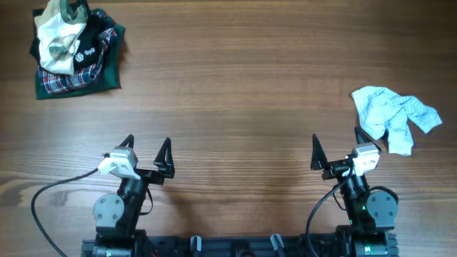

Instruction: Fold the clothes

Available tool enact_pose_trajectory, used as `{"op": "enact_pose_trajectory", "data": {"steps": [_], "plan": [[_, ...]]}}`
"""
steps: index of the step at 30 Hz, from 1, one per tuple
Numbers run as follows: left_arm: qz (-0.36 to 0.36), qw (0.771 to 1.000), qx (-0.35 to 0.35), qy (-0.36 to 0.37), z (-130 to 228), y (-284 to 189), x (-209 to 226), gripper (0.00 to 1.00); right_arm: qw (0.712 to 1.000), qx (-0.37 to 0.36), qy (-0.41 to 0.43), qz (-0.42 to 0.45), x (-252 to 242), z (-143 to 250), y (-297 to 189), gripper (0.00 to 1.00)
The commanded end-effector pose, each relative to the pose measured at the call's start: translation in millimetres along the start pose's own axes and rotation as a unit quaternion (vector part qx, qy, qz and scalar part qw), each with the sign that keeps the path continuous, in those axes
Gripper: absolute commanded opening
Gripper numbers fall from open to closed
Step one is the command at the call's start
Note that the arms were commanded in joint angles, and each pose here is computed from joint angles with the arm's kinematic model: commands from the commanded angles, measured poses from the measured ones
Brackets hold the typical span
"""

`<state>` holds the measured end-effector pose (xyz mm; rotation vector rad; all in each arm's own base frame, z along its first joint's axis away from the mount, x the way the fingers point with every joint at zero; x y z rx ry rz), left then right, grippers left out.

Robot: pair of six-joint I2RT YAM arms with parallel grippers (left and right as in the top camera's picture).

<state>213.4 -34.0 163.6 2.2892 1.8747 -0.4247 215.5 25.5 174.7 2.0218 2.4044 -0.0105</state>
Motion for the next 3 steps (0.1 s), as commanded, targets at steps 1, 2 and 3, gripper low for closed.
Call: {"op": "enact_pose_trajectory", "data": {"steps": [1, 2, 3], "plan": [[0.004, 1.000, 0.001, 0.010, 1.8, 0.0, 0.0, 1.00, 1.000, -0.010, 0.001, 0.005, -2.0, -3.4, -1.0, 1.00], [0.004, 1.000, 0.001, 0.010, 1.9, 0.0, 0.0, 1.00, 1.000, -0.010, 0.001, 0.005, -2.0, -3.4, -1.0, 1.00], [0.004, 1.000, 0.001, 0.010, 1.9, 0.0, 0.0, 1.00, 1.000, -0.010, 0.001, 0.005, -2.0, -3.4, -1.0, 1.00]]}}
Point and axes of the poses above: each gripper's point midway between its finger pads, its own y axis out along the fingers, its own x axis along the line the jaws close on, z = x × y, the point moved 3 cm from there along -y, back along the fingers
